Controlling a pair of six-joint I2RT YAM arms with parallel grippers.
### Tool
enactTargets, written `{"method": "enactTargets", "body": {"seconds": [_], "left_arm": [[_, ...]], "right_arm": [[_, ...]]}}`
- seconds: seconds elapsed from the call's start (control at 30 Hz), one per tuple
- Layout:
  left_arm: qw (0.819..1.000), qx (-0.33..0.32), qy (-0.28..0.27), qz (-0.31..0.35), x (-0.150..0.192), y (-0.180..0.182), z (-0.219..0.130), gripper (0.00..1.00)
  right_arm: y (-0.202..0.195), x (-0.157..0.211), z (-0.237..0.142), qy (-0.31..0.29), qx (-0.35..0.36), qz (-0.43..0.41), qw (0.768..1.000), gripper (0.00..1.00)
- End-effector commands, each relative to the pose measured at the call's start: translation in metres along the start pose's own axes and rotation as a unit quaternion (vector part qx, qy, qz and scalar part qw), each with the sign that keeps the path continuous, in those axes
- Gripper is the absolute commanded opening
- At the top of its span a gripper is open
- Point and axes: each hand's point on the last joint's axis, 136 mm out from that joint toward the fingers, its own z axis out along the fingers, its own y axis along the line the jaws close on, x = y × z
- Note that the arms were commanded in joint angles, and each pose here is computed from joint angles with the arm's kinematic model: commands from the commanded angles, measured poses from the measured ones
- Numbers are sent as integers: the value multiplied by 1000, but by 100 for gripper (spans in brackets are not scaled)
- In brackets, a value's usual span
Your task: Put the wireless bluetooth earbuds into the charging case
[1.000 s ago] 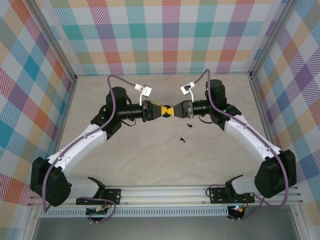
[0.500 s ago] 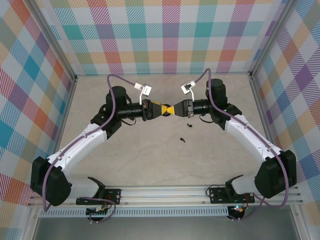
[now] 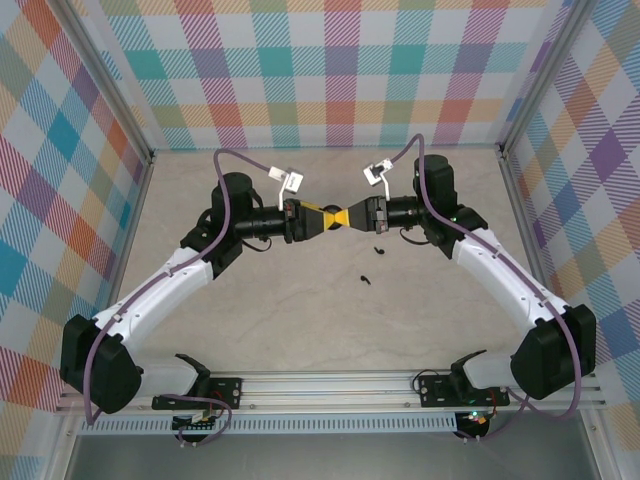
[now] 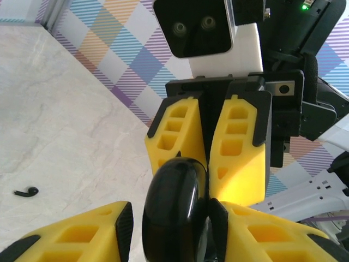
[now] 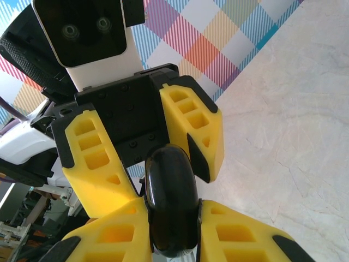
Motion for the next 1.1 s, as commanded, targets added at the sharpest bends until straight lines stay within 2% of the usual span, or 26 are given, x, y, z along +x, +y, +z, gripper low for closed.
{"method": "enactTargets", "body": {"seconds": [0.0, 0.53, 0.67, 0.8, 1.07], "left_arm": [[999, 37, 16, 12, 5, -22, -1, 43], [998, 49, 26, 11, 7, -26, 5, 34], [998, 52, 29, 11, 7, -26, 8, 24], [999, 39, 29, 8, 8, -21, 9, 11], [999, -10, 30, 23, 8, -6, 8, 9]], "right_arm": [[23, -10, -4, -9, -15, -44, 999, 19], [30, -2, -4, 10, -36, -44, 998, 22], [27, 4, -2, 20, -35, -41, 998, 24], [23, 5, -3, 22, -17, -39, 999, 30], [14, -1, -15, 2, 69, -46, 997, 48]]}}
